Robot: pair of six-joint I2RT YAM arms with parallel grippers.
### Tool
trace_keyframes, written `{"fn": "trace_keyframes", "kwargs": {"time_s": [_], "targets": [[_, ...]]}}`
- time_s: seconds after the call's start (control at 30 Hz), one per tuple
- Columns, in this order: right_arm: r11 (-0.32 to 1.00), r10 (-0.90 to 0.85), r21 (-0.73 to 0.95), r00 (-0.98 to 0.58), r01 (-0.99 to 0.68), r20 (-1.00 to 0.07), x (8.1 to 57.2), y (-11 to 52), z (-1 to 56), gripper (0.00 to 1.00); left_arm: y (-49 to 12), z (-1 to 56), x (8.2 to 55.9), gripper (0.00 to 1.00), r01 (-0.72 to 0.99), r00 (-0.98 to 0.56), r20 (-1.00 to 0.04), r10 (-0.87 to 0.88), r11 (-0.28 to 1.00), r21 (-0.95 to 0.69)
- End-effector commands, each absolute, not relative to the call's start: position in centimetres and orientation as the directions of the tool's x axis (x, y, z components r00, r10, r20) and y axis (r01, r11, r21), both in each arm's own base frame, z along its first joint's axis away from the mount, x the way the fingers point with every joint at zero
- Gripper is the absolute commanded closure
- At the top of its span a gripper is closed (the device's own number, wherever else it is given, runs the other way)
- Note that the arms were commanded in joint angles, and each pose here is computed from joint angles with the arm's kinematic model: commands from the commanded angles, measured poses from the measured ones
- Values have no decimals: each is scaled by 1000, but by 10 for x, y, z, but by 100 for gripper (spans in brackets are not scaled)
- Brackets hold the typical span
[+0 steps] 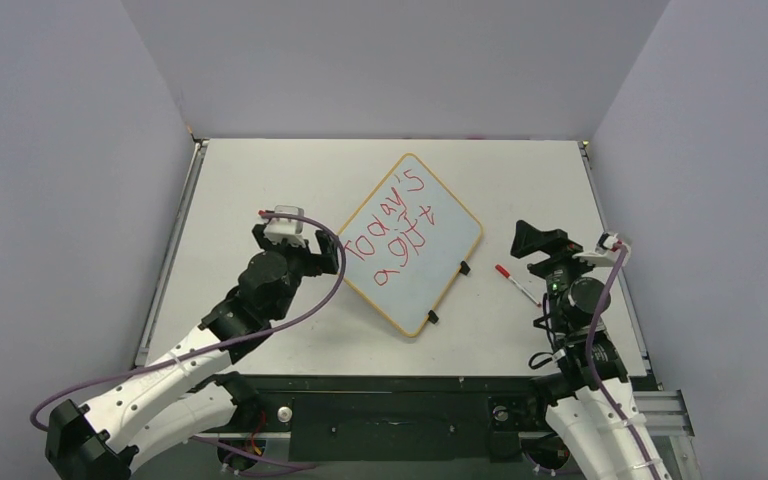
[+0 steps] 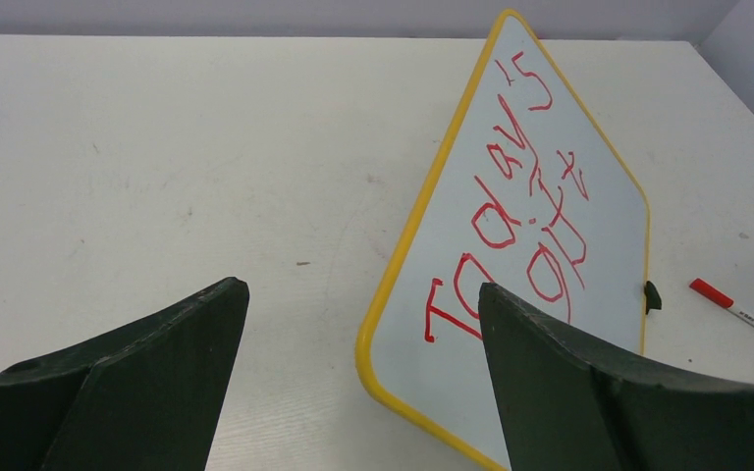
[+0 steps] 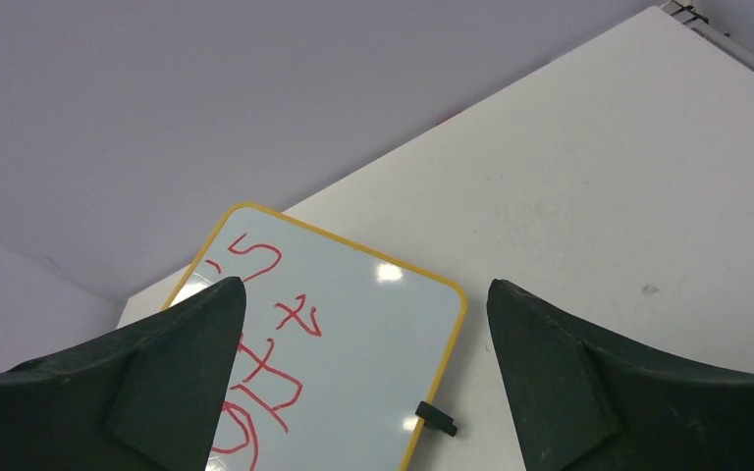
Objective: Write a sentence on the whiteboard
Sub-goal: Reset both arms
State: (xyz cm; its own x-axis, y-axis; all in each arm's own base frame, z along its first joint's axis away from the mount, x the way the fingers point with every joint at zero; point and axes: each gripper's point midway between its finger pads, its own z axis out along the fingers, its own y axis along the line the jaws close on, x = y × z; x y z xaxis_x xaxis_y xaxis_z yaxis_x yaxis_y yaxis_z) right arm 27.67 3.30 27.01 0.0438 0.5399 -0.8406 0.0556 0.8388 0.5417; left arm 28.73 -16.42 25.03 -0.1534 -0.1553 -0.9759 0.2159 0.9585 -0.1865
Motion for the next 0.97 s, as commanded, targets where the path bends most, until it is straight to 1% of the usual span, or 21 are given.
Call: {"fn": "trace_keyframes", "kwargs": {"time_s": [0.0, 0.1, 0.33, 0.5, 0.7, 0.8, 0.93], "targets": [[798, 602, 596, 147, -89, -785, 270, 44, 289, 11, -149, 270, 289, 15, 173, -57, -974, -218, 959, -225], [782, 620, 616, 212, -92, -755, 262, 35, 290, 11, -139, 272, 288, 15, 141, -27, -972, -233, 962, -235], [772, 620, 633, 287, -59, -730, 252, 19, 277, 11, -118, 272, 278, 15, 92, 34, -963, -267, 960, -263], [772, 622, 634, 268, -49, -736, 253, 20, 276, 12, -112, 269, 277, 15, 74, 44, -962, -270, 961, -266], [789, 601, 615, 219, -5, -769, 254, 20, 278, 11, -111, 267, 276, 16, 73, 46, -961, -273, 960, -270], [798, 589, 602, 204, 7, -782, 257, 20, 276, 13, -112, 265, 277, 16, 71, 43, -962, -271, 961, -268], [794, 592, 606, 177, 36, -786, 260, 20, 272, 10, -112, 265, 277, 16, 73, 42, -962, -270, 961, -267]]}}
